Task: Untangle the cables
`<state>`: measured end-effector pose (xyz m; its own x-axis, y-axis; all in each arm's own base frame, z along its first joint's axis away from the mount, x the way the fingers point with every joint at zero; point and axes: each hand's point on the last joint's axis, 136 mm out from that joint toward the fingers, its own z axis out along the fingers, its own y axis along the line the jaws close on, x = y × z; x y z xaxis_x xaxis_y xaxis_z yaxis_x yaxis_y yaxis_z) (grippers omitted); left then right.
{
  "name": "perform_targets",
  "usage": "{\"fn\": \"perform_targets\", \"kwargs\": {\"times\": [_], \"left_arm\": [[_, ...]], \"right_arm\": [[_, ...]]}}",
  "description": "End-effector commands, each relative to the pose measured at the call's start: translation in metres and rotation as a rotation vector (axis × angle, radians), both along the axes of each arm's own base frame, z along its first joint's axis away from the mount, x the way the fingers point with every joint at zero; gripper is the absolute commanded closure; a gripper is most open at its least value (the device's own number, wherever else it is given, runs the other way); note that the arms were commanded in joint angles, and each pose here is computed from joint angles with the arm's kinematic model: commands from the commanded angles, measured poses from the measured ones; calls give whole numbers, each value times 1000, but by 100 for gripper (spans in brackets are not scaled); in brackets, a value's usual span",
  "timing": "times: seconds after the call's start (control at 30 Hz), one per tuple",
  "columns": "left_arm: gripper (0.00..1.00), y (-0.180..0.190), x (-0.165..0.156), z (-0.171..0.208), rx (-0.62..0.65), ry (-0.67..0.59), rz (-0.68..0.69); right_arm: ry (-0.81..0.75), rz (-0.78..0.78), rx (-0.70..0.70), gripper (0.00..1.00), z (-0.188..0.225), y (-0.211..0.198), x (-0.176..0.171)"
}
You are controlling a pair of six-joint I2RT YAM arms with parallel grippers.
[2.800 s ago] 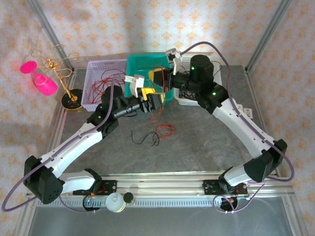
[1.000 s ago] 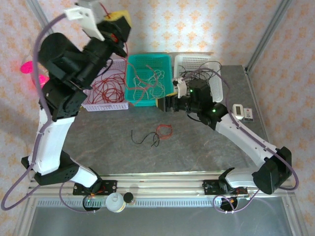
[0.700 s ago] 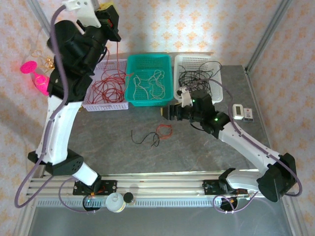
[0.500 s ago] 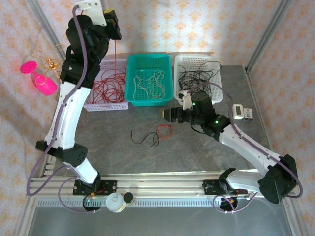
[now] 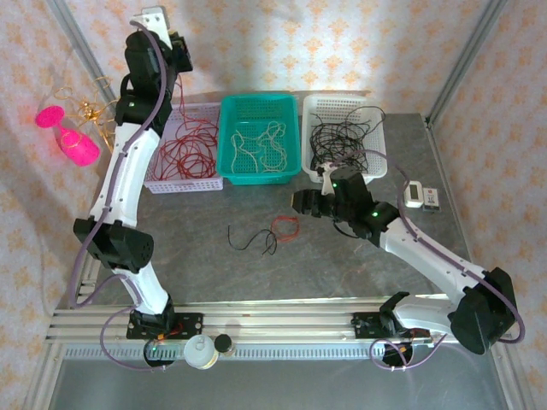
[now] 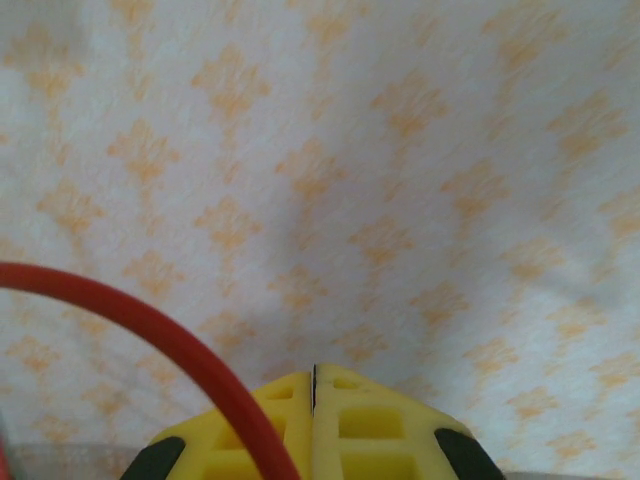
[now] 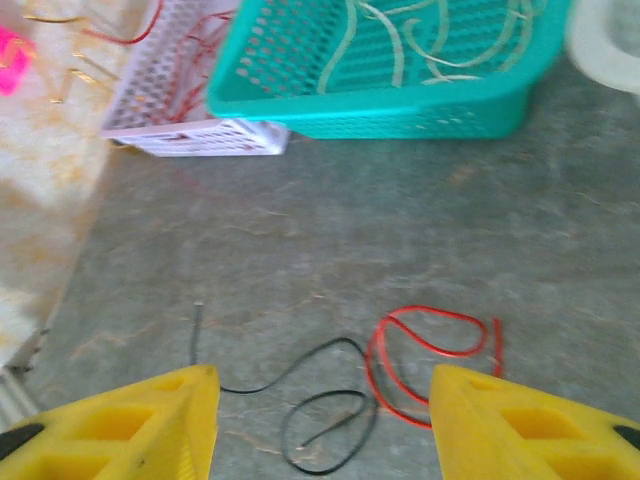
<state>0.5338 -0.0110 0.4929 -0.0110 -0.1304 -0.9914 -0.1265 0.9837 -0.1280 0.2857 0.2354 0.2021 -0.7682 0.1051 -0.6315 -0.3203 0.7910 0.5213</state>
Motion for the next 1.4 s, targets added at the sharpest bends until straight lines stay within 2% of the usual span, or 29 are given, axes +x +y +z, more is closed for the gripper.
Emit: {"fn": "perform_targets", "kwargs": {"times": [0.0, 0.13, 0.3, 0.43, 0.47, 0.6, 0.63, 0.77, 0.83, 0.87, 1.07, 1.13, 1.17, 1.37], "left_arm": [[100, 17, 21, -49, -33, 64, 36], [100, 33, 26, -98, -59, 138, 77], [100, 54, 24, -149, -85, 222, 129], [100, 72, 18, -188, -122, 289, 212], [96, 73, 17, -198, -130, 308, 214], [61, 75, 17, -230, -145, 377, 228], [59, 76, 18, -237, -148, 395, 232], [58, 74, 27, -261, -171, 454, 214], [53, 70, 29, -262, -189, 469, 197], [47, 69, 33, -279, -198, 508, 197], [15, 67, 21, -284, -258, 542, 213], [13, 67, 13, -291, -271, 593, 229], [13, 67, 6, -280, -279, 595, 230], [10, 47, -26, -276, -364, 663, 157]], "right_arm": [[55, -98, -110, 42, -31, -25, -2], [151, -96, -167, 41, -69, -26, -7], [220, -110, -118, 41, -86, -7, 1], [372, -283, -124, 41, -107, -9, 15], [420, -306, -110, 41, -114, -6, 14], [531, -358, -59, 39, -129, 6, 12], [540, -365, -64, 39, -131, 6, 13], [571, -382, -31, 39, -132, 17, 23], [596, -384, 4, 40, -132, 26, 26], [613, -384, 23, 41, -134, 31, 27], [652, -399, 45, 47, -149, 41, 22], [656, -393, 33, 51, -152, 43, 19], [651, -390, 27, 55, -153, 44, 18], [542, -407, -35, 86, -141, 30, 26]]}}
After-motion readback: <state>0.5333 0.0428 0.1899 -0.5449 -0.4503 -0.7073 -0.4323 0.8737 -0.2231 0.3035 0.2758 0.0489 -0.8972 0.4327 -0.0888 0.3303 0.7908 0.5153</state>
